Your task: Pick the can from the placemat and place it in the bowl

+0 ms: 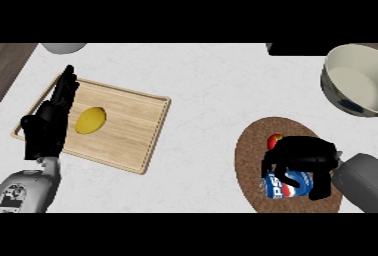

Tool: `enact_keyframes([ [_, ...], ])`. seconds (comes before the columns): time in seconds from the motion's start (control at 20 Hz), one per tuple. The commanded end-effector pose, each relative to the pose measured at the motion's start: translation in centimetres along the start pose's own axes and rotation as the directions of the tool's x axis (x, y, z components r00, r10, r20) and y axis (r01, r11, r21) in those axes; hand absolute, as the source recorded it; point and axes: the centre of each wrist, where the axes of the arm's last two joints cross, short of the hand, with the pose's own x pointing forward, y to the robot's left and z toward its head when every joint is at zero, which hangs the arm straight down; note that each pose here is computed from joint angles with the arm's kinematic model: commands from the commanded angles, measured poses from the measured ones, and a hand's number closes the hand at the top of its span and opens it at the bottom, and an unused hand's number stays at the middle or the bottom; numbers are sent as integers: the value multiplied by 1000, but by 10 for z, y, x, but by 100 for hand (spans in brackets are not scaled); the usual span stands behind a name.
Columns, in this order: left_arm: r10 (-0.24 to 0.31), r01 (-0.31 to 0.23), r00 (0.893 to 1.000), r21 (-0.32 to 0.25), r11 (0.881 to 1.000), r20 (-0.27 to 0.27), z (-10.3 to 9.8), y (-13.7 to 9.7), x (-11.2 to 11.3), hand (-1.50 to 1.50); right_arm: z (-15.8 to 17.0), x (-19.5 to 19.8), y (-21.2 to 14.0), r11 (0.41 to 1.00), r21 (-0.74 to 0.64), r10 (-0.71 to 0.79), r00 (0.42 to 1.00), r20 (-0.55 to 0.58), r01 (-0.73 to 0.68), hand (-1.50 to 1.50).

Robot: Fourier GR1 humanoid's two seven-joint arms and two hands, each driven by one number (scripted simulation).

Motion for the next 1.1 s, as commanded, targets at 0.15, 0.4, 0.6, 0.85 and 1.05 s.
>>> enact_keyframes([
  [0.15, -20, 20, 1000, 30, 999, -22, 1, 7, -3, 0, -30, -15, 14, 917, -372, -316, 834, -452, 145, 150],
  [0.4, -26, 27, 999, 28, 999, -34, 6, 19, -12, 0, -89, 14, -15, 707, -695, -540, 735, -410, 132, 150],
  [0.6, -14, 15, 999, 33, 999, -47, 10, 5, -15, 0, -110, 53, -49, 515, -857, -598, 728, -336, 27, 150],
  [0.85, -12, 13, 999, 21, 1000, -34, 6, 9, 0, 0, -90, 87, -85, 366, -913, -644, 658, -390, -183, 150],
  [1.05, 0, 0, 1000, 10, 1000, -4, 14, 5, -5, 0, -48, 93, -105, 316, -886, -682, 568, -461, -340, 150],
])
